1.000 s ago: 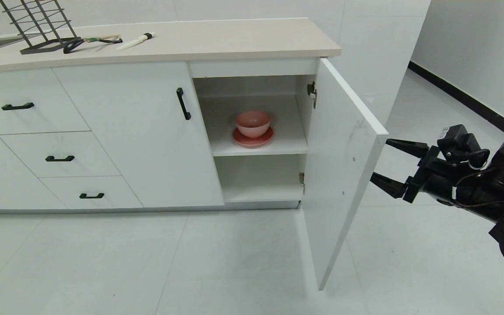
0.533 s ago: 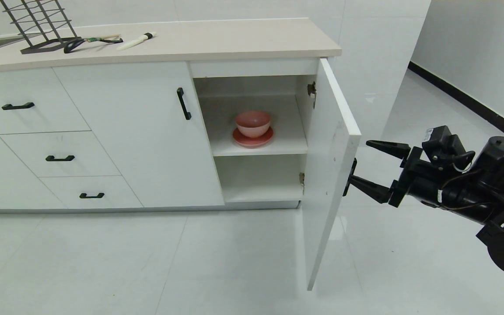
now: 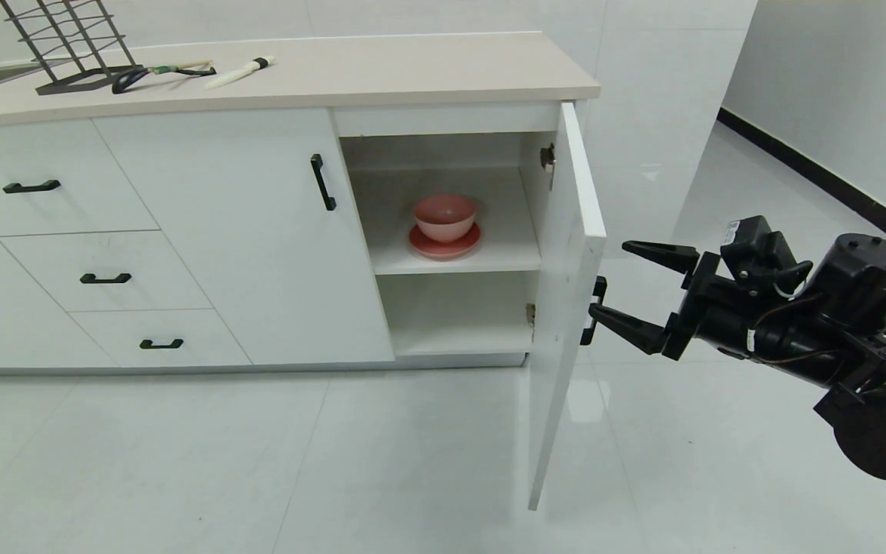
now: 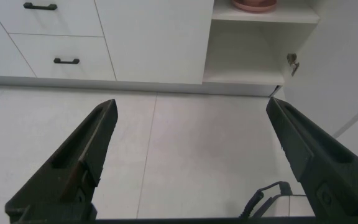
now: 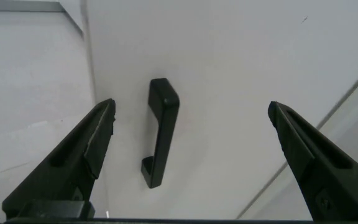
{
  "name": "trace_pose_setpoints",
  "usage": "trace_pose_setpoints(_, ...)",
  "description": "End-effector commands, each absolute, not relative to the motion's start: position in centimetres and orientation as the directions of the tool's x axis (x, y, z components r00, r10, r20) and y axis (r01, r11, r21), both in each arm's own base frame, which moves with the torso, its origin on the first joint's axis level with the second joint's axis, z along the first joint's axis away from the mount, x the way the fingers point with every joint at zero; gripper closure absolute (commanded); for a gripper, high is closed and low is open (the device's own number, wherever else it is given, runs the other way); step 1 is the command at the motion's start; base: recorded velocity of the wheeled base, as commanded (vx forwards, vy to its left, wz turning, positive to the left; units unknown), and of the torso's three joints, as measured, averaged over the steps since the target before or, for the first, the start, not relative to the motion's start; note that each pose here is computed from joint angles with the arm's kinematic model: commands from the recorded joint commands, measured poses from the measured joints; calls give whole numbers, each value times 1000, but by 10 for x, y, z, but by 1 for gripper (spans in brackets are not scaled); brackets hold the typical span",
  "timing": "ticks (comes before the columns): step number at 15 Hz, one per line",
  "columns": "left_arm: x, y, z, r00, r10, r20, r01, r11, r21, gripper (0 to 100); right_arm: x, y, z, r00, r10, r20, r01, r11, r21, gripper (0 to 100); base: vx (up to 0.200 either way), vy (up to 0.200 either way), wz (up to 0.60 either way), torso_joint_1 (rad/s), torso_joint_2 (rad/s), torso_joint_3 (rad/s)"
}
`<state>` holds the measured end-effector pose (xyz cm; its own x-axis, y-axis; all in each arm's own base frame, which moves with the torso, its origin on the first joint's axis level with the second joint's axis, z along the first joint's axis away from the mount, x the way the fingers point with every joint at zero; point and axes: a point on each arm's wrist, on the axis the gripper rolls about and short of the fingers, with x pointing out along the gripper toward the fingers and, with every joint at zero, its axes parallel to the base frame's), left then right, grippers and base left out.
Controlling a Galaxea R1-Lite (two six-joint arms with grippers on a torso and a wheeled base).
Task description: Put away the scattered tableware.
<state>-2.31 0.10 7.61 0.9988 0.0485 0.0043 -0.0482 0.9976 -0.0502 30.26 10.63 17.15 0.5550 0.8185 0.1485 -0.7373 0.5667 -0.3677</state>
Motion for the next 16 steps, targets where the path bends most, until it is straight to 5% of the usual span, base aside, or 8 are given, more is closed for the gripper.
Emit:
trace_pose_setpoints(1,-23,1,76,999,49,3,-49,998,-51,0,307,113,169,542,827,148,-747,555,-367,0,0,0,0,0,0,0)
trace_pose_setpoints(16,-23,1,76,999,49,3,-49,997,-52,0,325,156,170,452,872,188,-781,488,-389,0,0,0,0,0,0,0)
